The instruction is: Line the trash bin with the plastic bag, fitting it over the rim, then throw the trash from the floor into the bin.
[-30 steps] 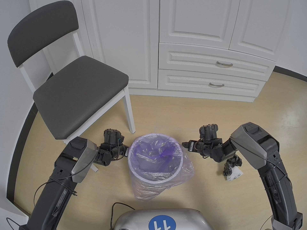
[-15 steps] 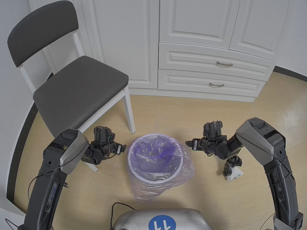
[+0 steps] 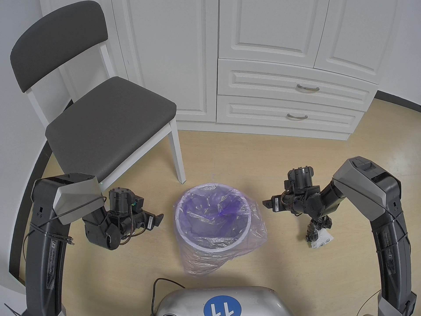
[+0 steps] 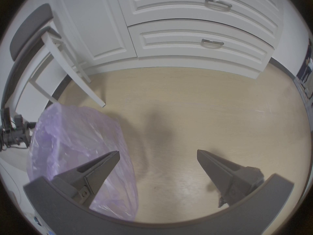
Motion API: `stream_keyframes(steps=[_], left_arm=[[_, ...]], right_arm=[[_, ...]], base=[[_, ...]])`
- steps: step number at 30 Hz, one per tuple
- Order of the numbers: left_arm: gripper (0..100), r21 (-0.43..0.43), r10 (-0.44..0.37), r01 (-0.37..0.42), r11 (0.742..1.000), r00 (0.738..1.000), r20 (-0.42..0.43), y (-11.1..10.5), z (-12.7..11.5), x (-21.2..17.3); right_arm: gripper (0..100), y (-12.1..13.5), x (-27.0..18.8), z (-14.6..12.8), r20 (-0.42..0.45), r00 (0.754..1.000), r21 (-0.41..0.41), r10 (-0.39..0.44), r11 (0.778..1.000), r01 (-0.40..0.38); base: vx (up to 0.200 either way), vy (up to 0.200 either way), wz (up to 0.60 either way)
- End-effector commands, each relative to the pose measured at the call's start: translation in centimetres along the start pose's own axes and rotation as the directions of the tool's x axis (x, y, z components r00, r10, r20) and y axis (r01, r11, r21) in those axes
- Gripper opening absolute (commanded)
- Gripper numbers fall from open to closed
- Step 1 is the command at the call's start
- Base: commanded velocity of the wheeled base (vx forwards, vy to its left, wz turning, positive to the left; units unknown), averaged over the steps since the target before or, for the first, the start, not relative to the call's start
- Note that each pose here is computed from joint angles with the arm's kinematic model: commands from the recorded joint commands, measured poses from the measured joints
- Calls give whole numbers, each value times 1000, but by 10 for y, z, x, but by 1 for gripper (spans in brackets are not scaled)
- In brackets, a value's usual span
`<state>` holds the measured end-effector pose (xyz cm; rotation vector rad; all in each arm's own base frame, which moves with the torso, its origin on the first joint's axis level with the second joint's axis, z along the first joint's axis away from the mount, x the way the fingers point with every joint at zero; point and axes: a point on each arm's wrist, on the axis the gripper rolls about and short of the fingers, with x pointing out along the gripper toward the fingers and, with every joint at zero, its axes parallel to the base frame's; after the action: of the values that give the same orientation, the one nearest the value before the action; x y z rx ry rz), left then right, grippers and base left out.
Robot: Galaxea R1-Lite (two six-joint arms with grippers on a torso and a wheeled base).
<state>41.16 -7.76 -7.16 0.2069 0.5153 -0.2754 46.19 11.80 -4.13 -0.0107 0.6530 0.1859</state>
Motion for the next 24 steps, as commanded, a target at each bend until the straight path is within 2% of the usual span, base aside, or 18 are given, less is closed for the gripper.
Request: stream_keyframes(steps=[1,3,6,10,16,20,24], left_arm=[[100,-4,14,-14,1000,997,77,0,7,-50],[100,-8,17,-16,1000,996,92,-1,4,-54],[100,-16,16,-14,1000,994,104,-2,-1,-58],[100,-19,19,-17,1000,993,121,-2,-2,-62],[100,-23,16,-12,1000,989,147,-3,-4,-62],[100,-39,15,-9,999,987,160,-4,-3,-62],[100,-45,19,-11,999,983,183,-4,-3,-62]], right_arm=[[100,-12,-24,-10,-77,997,-112,-11,994,3],[100,-10,-28,-16,-114,993,-152,-8,988,-9],[100,-4,-30,-23,-141,990,-170,14,985,-38],[100,21,-36,-39,-197,976,-195,93,972,-132],[100,37,-27,-47,-211,971,-211,116,964,-161],[100,39,-19,-40,-234,966,-208,114,964,-164],[100,35,-2,-20,-277,956,-191,96,970,-153]], base=[[0,0,0],[0,0,0],[0,0,0],[0,0,0],[0,0,0],[0,0,0],[0,0,0]])
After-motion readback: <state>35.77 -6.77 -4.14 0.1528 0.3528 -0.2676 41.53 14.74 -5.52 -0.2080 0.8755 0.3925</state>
